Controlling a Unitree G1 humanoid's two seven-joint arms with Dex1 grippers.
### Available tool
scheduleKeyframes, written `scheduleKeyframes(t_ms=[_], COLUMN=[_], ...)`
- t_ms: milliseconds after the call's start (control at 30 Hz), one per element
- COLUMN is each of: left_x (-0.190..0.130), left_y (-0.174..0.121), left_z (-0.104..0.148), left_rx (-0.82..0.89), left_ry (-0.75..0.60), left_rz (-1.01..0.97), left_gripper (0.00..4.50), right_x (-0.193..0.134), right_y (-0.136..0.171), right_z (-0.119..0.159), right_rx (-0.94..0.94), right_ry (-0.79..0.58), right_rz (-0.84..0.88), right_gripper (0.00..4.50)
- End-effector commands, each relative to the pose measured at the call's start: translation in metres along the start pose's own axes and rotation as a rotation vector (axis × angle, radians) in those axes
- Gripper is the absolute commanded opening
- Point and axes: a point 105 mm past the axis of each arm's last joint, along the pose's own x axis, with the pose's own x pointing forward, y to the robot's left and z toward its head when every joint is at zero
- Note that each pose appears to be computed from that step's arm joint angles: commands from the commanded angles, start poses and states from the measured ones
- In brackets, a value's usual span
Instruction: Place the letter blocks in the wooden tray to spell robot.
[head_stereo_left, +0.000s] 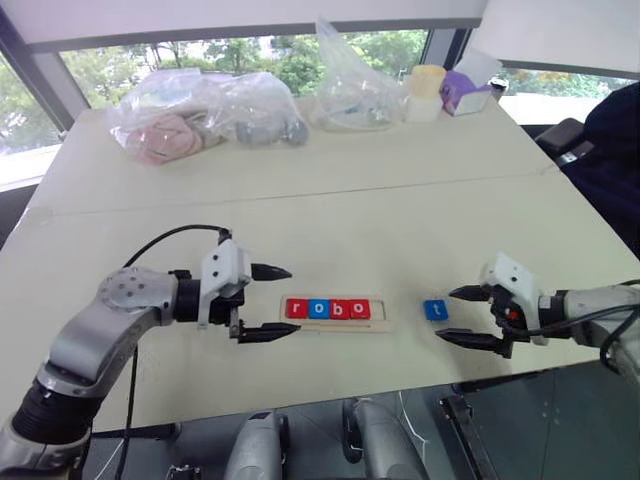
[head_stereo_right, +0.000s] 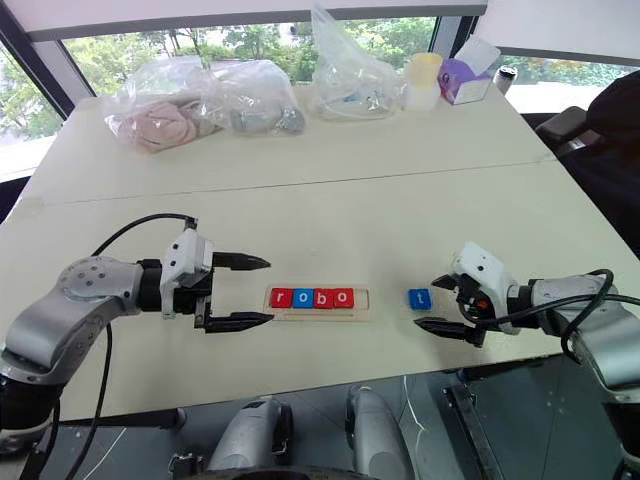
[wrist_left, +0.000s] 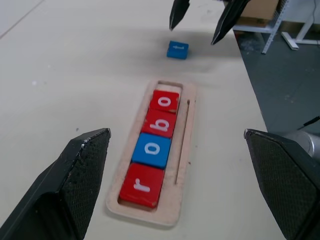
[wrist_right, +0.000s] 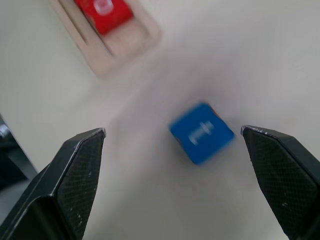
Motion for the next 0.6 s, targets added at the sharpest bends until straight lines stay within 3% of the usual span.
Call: scheduleKeyframes(t_ms=[33, 600], left_x=[-0.002, 0.000], left_y=[0.002, -0.004], left_z=[0.008, 0.012], left_rx=[0.026, 0.023], left_ry=[-0.015, -0.024], left_rz=[0.007, 0.040], left_gripper=[4.50, 4.50], right_x=[0.000, 0.023], right_y=[-0.008, -0.031], right_z=[-0.003, -0.004], right_rx=[-0.102, -0.231], right_ry=[0.005, -0.016], right_rz=[0.028, 0.071], right_gripper=[4.48, 4.48])
